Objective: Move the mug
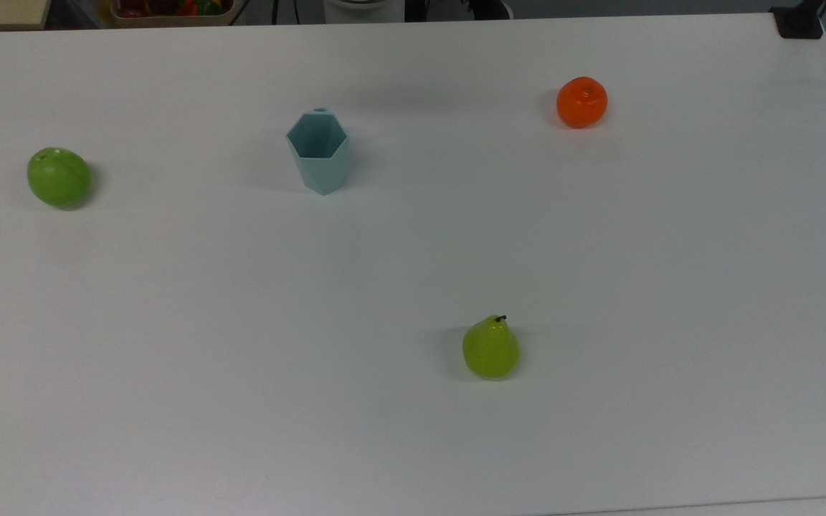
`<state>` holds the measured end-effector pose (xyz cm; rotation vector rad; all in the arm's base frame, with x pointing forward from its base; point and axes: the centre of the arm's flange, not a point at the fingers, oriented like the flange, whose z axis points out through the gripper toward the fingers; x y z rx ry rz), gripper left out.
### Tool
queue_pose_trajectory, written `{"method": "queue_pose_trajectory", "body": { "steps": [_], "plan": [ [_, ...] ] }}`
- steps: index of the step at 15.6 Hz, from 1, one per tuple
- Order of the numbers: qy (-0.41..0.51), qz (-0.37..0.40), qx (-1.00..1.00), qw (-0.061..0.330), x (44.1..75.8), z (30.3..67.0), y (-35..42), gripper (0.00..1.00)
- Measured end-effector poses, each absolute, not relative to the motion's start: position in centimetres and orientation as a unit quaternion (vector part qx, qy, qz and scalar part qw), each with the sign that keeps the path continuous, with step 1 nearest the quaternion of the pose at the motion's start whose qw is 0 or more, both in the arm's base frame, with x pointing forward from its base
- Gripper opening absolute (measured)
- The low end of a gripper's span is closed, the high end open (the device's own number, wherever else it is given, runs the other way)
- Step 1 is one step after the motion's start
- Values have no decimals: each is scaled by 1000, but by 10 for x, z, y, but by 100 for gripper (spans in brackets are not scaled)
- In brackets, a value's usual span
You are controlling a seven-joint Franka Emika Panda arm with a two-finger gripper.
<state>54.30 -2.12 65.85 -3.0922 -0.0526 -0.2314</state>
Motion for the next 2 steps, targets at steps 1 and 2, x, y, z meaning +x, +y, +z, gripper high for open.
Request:
{"method": "queue_pose_trajectory", "body": {
  "steps": [1,2],
  "plan": [
    [-20,-74,-997,20,543,658,-21,100],
    [-21,-74,-997,20,543,658,-21,100]
  ]
}}
